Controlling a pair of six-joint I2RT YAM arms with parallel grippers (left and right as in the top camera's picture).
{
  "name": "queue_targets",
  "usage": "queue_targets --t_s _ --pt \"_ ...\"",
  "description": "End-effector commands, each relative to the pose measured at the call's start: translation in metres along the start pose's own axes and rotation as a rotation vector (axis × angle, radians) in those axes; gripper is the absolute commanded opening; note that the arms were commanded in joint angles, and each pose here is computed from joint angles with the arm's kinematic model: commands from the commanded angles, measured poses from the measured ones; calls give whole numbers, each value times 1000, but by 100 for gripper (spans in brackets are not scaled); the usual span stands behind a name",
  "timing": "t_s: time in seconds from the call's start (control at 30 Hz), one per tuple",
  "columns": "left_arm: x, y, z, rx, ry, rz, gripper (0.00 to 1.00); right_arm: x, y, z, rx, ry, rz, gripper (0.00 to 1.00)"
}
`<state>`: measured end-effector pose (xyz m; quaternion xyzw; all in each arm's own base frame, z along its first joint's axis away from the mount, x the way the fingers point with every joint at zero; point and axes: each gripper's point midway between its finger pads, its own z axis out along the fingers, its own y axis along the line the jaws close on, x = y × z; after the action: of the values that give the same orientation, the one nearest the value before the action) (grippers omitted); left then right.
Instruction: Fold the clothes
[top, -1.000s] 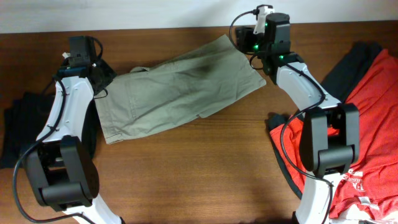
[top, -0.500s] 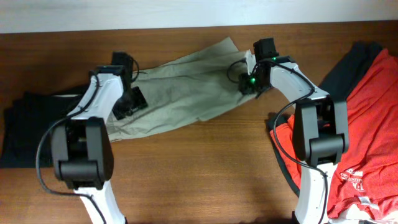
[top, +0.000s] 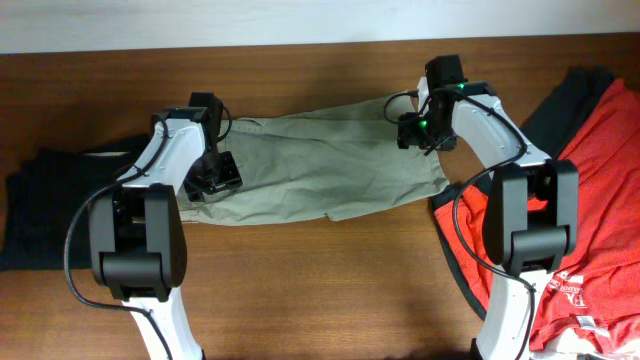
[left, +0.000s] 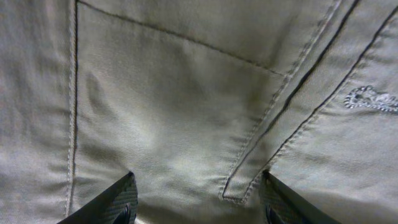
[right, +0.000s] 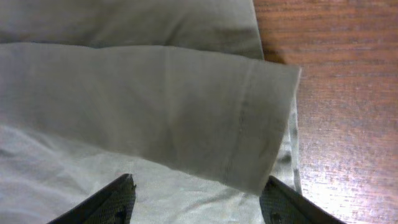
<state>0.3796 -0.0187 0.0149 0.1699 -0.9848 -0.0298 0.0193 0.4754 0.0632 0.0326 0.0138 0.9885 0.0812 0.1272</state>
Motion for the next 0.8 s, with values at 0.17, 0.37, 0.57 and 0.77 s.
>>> queue_targets --t_s 0.17,0.37,0.57,0.77 --pt "0 -3 2 6 3 16 63 -86 23 -18 -115 -295 -42 4" --pt "-5 0 -2 11 -6 19 63 -99 21 -30 -104 -331 -49 71" --pt "-23 8 -49 44 -59 26 67 -9 -2 -15 -27 30 9 61" --pt "-22 7 -49 44 -56 29 69 -10 -5 38 -57 6 3 37"
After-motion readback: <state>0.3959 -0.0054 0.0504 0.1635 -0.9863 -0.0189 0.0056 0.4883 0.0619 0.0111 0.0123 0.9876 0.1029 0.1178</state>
